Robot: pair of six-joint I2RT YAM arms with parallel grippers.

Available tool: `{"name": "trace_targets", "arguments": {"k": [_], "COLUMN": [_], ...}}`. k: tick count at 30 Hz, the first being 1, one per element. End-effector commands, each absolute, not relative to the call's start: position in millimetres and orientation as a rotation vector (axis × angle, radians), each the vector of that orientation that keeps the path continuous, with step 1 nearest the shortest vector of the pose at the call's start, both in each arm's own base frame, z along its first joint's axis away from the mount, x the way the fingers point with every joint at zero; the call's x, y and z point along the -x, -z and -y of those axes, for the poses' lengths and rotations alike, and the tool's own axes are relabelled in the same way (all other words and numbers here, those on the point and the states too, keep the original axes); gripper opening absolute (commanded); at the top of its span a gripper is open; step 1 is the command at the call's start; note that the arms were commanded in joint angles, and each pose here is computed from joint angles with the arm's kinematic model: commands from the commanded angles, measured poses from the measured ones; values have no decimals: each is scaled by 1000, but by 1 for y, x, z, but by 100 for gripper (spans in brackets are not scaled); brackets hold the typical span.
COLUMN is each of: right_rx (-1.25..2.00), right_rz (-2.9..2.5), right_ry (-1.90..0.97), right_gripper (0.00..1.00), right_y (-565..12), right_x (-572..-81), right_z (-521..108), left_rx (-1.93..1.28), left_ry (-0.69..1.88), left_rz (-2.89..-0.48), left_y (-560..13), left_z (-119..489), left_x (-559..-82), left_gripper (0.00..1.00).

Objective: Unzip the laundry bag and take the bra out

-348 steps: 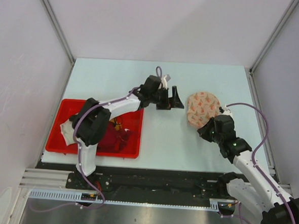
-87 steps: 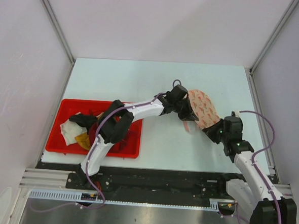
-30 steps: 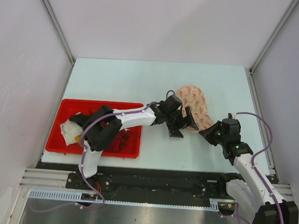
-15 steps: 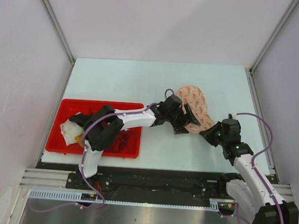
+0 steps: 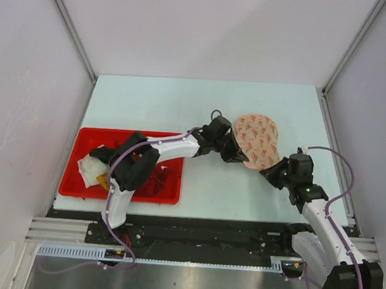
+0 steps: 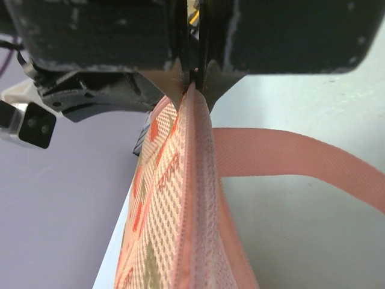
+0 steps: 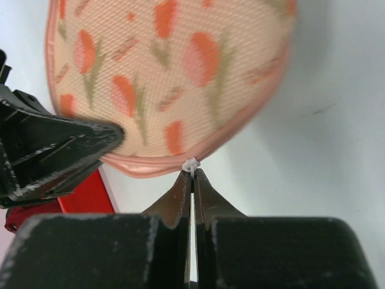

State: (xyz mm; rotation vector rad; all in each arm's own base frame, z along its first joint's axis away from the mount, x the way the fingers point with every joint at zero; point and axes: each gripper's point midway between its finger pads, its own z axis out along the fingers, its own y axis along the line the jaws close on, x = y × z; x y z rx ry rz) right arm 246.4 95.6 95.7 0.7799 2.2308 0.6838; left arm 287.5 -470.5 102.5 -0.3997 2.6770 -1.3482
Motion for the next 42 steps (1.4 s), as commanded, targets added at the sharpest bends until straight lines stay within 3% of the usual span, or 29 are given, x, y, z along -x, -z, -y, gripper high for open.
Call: {"name": "trace_targets", "arguments": {"k": [1, 8, 22, 24, 25, 26, 28, 30, 32, 33, 35, 36, 39, 42], "right_rx": [-815, -798, -837, -825, -823, -836, -844, -854, -861, -859, -842, -830, -752, -633], "right_rz": [-2202, -2221, -2186, -2209, -2210, -2205, -2179, -2153, -2137, -2124, -2104, -2101, -2088, -2106], "right_ry": [-652, -675, -635, -636, -622, -586, -521, -477, -435, -431, -426, -427, -433, -376], "right_gripper": [0, 0, 0, 16, 38, 47, 65, 72, 73, 73, 73, 73, 74, 74], "right_y": [-86, -77, -79, -81, -82, -83, -89, -99, -104, -111, -120, -123, -140, -160], "right_x": [-252, -254, -258, -256, -256, -255, -252, -248, -247, -247, -248, -249, -257, -272], "right_z": [-76, -72, -47, -49, -47, -42, -33, -26, -20, -19, -18, -18, -26, -45], "left_rx": [228, -49, -180, -192, -201, -196, -165, -136, -99, -83, -97, -94, -133, -152], "left_ry": [1464, 1444, 1451, 1440, 1440, 1445, 1453, 1481, 1520, 1503, 1471, 1448, 1394, 1337], "left_rz": [-2602, -2648, -2601, -2622, -2632, -2639, -2689, -2698, -2691, -2718, -2705, -2725, -2682, -2596], "left_y": [-142, -146, -162, -153, -150, -147, -131, -119, -120, -111, -117, -114, -138, -170], "left_z": [452, 453, 420, 420, 422, 422, 424, 424, 427, 422, 418, 413, 402, 386], "left_x": [-310, -309, -316, -310, -305, -301, -285, -272, -262, -255, -248, -244, -245, -262], "left_gripper": [0, 0, 0, 1, 0, 0, 0, 1, 18, 43, 64, 80, 94, 95]}}
